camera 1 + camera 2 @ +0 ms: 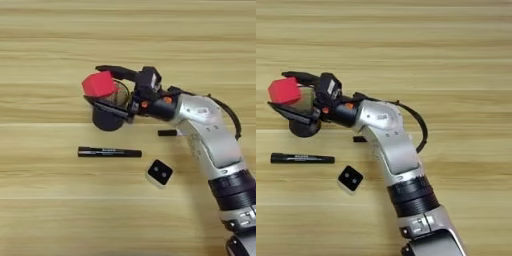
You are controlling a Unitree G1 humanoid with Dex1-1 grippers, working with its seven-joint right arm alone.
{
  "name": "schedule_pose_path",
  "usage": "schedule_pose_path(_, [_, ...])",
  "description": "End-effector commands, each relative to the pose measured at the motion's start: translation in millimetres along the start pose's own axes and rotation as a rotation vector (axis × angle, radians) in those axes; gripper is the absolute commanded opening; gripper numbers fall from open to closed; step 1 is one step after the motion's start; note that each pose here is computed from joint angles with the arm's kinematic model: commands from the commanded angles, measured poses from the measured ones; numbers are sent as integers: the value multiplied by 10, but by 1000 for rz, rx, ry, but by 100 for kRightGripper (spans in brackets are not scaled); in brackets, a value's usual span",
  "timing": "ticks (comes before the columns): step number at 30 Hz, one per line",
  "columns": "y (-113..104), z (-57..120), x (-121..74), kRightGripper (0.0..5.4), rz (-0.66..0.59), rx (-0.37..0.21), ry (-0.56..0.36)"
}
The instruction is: Move the objects on the table
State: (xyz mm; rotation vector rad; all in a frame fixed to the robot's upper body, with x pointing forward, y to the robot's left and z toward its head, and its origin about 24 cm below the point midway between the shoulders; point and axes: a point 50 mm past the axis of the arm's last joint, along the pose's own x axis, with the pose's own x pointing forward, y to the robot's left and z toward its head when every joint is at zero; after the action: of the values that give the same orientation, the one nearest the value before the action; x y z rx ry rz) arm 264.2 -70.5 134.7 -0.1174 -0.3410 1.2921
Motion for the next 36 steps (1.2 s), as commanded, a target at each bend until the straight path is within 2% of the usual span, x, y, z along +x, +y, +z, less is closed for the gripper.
schedule_pose_path(1, [25, 184, 174, 327, 53, -68, -57])
schedule_pose_path(7, [206, 111, 335, 327, 156, -38, -43])
schedule_pose_path(10, [297, 20, 395, 327, 227, -5, -12])
schedule_pose_path(14, [372, -210, 384, 327, 320, 53, 59])
schedule_pose_path(21, [455, -406, 301, 327, 421, 88, 123])
schedule_pose_path(24, [510, -472, 282, 327, 467, 92, 155])
schedule_pose_path(28, [571, -558, 232, 327, 518, 63, 213])
schedule_pose_path(32, [573, -683, 203, 327, 514, 28, 299])
schedule_pose_path(36, [575, -735, 199, 327, 513, 25, 330])
